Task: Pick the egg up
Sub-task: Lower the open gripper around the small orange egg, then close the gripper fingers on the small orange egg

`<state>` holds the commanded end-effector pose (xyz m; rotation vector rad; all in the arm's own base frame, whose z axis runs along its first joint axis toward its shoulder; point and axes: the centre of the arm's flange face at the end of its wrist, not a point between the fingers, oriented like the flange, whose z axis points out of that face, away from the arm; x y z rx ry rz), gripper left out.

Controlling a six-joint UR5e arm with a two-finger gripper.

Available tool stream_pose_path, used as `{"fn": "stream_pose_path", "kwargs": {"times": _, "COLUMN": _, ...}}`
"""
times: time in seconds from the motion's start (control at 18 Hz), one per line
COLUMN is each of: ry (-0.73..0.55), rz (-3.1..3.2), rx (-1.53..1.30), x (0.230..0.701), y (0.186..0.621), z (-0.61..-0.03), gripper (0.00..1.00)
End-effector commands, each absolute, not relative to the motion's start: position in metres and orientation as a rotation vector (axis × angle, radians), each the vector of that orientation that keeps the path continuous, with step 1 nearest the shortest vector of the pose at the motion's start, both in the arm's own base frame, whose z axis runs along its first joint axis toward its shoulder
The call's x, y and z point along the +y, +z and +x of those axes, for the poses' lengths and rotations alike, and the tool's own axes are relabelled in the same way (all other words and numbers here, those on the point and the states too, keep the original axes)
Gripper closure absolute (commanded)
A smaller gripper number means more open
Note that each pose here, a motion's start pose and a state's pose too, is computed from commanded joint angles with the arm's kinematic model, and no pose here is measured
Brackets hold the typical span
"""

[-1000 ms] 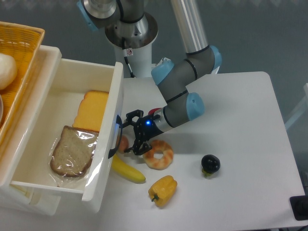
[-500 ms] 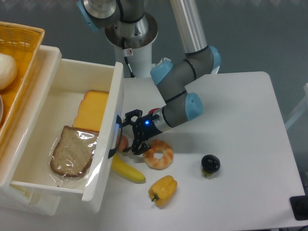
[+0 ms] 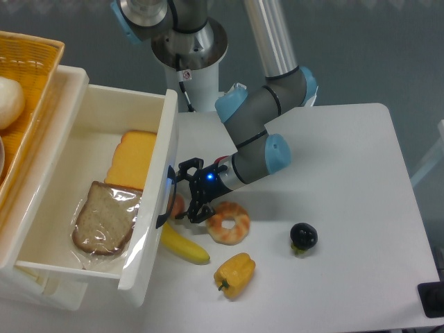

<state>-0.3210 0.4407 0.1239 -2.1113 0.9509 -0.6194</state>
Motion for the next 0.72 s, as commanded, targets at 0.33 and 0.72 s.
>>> {"fn": "stream_pose_path", "kwargs": {"times": 0.33, "ry": -0.61, "rz": -2.111, "rx": 0.955, "x": 0.4414, "y": 0.1247, "z": -0.3221, "gripper": 0.26}}
{"fn": "stream_pose_path", "kwargs": {"times": 0.72, "ry": -0.607, "rz": -2.112, "rx": 0.958, "x": 0.442, "y": 0.1255, "z": -0.3232, "gripper": 0.37}}
